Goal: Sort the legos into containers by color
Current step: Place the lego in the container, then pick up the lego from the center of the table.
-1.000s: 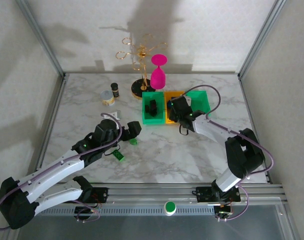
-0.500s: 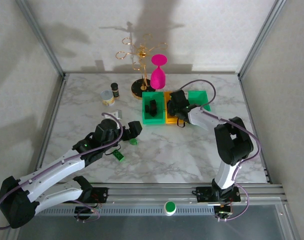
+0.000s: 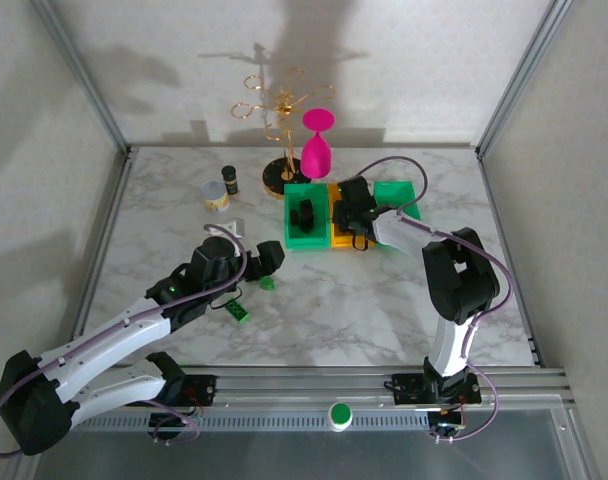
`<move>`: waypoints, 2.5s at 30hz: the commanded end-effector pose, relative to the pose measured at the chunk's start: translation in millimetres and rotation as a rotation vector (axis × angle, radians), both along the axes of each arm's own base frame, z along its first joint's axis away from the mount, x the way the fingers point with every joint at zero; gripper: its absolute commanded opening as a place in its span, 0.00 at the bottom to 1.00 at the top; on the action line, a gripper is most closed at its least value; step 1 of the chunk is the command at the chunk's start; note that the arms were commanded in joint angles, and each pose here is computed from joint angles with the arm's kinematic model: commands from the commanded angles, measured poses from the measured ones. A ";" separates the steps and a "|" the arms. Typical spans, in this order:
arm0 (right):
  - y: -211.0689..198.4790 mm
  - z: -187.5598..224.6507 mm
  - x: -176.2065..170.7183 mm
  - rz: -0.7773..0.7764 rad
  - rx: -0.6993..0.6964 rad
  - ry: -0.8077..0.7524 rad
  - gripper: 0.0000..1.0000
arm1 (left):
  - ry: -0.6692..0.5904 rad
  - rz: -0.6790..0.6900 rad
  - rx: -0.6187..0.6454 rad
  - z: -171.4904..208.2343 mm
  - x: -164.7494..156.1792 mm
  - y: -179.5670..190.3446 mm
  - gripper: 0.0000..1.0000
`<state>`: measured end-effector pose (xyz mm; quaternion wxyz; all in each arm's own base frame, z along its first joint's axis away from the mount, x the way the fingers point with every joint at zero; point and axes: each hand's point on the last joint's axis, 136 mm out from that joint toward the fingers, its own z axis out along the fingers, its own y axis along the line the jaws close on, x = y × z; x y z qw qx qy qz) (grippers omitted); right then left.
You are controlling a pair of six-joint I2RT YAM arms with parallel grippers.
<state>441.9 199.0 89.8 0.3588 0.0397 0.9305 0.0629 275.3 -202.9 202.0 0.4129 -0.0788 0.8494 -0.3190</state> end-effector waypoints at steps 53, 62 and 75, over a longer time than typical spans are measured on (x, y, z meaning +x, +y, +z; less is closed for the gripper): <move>225.1 -50.3 -182.9 0.791 -0.101 0.064 0.58 | 0.015 0.301 -0.007 -7.4 -52.6 101.6 0.99; 226.2 -59.5 -179.6 0.799 -0.137 0.072 0.50 | 0.010 0.311 -0.003 -6.5 -51.8 103.4 1.00; 219.1 -52.9 -182.2 0.787 -0.133 0.072 0.36 | 0.006 0.303 -0.010 -5.7 -51.2 101.8 1.00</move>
